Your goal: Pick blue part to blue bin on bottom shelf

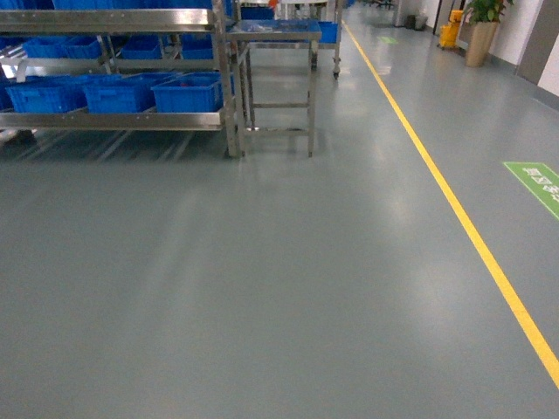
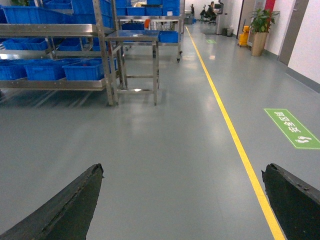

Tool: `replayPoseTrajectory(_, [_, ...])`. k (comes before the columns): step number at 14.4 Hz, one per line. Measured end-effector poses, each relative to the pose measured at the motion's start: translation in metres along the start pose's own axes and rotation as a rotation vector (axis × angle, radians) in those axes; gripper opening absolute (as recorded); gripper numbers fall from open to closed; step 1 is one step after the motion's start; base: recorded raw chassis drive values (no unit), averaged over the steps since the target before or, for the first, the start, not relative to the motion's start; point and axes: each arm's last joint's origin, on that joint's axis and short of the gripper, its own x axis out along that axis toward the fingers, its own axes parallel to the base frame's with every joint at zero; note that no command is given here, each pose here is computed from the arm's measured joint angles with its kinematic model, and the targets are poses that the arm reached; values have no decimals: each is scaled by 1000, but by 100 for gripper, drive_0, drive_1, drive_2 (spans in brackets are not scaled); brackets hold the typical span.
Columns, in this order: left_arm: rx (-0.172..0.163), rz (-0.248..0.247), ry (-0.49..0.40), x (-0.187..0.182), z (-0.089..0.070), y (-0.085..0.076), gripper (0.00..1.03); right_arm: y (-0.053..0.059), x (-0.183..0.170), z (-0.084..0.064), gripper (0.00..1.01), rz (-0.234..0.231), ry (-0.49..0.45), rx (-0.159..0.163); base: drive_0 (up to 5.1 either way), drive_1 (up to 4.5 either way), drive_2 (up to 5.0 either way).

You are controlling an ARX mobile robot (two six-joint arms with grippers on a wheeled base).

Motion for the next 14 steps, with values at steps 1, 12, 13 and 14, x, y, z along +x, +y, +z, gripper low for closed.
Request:
replayPoseTrajectory(1, [0,0,0,0,0,0,44,0,0,0,98,0,-2,0,2,405,-401])
replayPoseTrajectory(12, [1,1,2,0,0,0,43,0,0,0,98,0,1,0,1,407,-405])
replayPoseTrajectory(13, [1,1,1,0,0,0,43,0,0,1,98,0,-5,0,-14,395,-423])
replayPoseTrajectory(14, [-1,1,-2,0,0,0,43,0,0,1,98,0,-7,0,-10,399,-419])
